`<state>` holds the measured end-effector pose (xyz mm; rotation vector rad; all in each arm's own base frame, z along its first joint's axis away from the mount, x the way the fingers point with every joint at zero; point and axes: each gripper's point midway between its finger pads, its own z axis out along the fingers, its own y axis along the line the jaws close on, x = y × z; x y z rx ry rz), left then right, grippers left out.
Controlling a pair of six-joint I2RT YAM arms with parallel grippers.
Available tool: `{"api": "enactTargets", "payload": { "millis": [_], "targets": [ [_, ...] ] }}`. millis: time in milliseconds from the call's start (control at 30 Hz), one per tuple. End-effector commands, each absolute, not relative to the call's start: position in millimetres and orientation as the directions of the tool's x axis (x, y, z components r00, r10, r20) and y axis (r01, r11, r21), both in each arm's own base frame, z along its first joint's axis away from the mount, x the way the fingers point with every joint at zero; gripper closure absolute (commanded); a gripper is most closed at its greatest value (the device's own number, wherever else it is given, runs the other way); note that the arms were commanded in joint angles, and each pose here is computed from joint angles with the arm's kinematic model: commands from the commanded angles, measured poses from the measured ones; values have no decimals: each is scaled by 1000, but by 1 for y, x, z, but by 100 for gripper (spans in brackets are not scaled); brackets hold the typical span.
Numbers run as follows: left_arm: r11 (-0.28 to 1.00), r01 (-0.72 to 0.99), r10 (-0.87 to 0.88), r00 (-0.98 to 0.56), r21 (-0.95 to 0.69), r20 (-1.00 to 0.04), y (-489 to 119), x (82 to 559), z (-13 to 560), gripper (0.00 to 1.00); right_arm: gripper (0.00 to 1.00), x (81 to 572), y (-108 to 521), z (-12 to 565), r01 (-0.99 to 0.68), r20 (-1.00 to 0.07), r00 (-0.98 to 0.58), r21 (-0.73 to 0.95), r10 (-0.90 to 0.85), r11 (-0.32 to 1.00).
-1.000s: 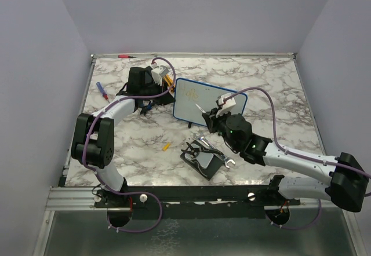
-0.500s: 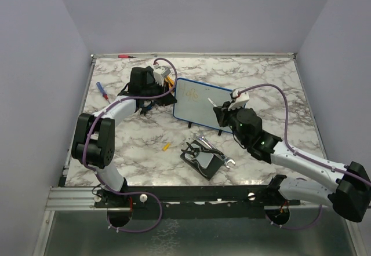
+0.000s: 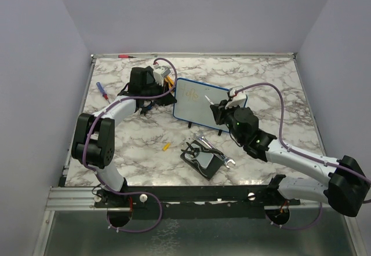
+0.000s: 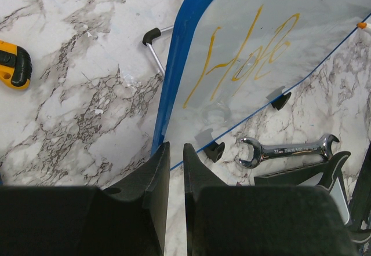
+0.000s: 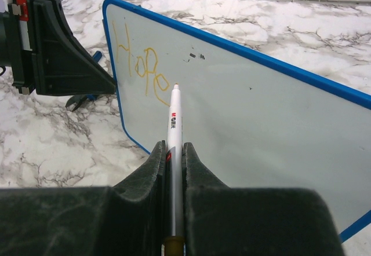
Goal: Write a sentence on the whiteboard
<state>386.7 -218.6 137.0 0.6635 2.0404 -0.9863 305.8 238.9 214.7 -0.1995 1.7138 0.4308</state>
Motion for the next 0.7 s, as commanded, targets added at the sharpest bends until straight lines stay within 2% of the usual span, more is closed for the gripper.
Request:
{"api": "enactTargets", "payload": {
  "millis": [0, 333, 667],
  "targets": [
    [558, 728, 127, -549, -398, -826, -221, 387, 148, 84, 100, 318, 232, 227, -319, -983, -135, 166, 128, 933],
    [557, 729, 128, -550, -399, -826, -221, 387, 148, 84, 100, 324, 224, 225, -274, -985, -122, 149, 120, 950],
    [556, 729, 128, -550, -399, -826, -221, 387, 148, 84, 100, 319, 225, 202, -279, -978, -186, 144, 94, 949]
  ]
}}
